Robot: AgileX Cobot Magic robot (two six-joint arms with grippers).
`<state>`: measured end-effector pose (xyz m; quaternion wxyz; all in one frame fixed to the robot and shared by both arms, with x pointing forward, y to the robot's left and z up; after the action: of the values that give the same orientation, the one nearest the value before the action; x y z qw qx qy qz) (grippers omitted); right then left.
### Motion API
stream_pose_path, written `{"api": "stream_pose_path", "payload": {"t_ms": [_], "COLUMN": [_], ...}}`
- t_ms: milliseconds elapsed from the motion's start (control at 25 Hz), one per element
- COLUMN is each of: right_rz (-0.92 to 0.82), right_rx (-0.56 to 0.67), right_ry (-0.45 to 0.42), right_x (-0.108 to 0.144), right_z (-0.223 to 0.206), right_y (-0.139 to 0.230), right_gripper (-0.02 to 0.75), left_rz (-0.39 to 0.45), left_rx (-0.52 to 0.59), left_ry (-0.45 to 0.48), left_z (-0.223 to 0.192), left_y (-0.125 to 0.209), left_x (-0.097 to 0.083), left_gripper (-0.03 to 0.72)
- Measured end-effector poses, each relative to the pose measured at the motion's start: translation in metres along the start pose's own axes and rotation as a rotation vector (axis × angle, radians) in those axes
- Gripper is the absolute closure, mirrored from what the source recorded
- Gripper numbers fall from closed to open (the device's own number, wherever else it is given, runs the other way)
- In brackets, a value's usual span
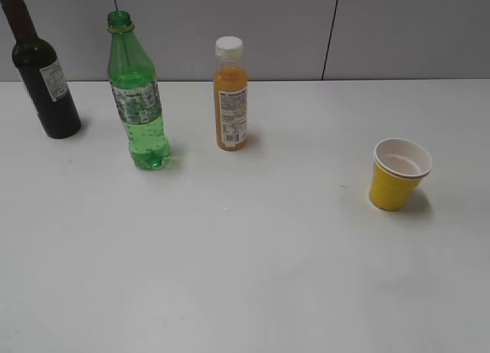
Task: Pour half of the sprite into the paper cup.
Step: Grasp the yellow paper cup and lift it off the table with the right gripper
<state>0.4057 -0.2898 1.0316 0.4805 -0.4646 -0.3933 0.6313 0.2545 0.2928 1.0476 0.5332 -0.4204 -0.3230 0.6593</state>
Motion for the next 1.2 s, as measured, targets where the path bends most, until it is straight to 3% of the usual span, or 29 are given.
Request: {"api": "stream_pose_path", "payload": {"t_ms": [200, 520, 800, 1200], "right_rz": [0.006, 0.050, 0.030, 0.003], "right_rx": [0.029, 0.026, 0.048, 0.032], "right_ry": [-0.014, -0.173, -0.153, -0.148], "right_x": [0.009, 0.046, 0.052, 0.059], "right_z": [-0.016, -0.031, -0.057, -0.079], "right_y": [0.033, 0.060, 0.077, 0.097], "right_gripper": [0.146, 0.146, 0.063, 0.062], "left_rz": [0.000, 0.000, 0.000, 0.000], "left_rx": [0.000, 0.000, 0.000, 0.000], "left_ry": [0.000, 0.000, 0.000, 0.000], "left_z": [0.000, 0.000, 0.000, 0.000], "left_y": [0.000, 0.000, 0.000, 0.000], "left_x": [0.000, 0.000, 0.000, 0.000], "left_gripper": [0.099, 0.099, 0.099, 0.099]}}
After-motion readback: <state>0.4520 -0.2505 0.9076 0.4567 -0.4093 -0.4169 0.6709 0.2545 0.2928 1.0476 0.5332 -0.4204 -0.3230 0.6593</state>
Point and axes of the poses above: a point on each arm's last joint axis where the gripper is mounted, z pointing back along that axis away from the gripper, x along the wrist's bending axis when the last joint is at zero, y = z × x, the point moved 2 cm from there along -z, pointing out along that axis toward the gripper, and after that the axes turned 11 degrees about z, right-handed, at the moved point
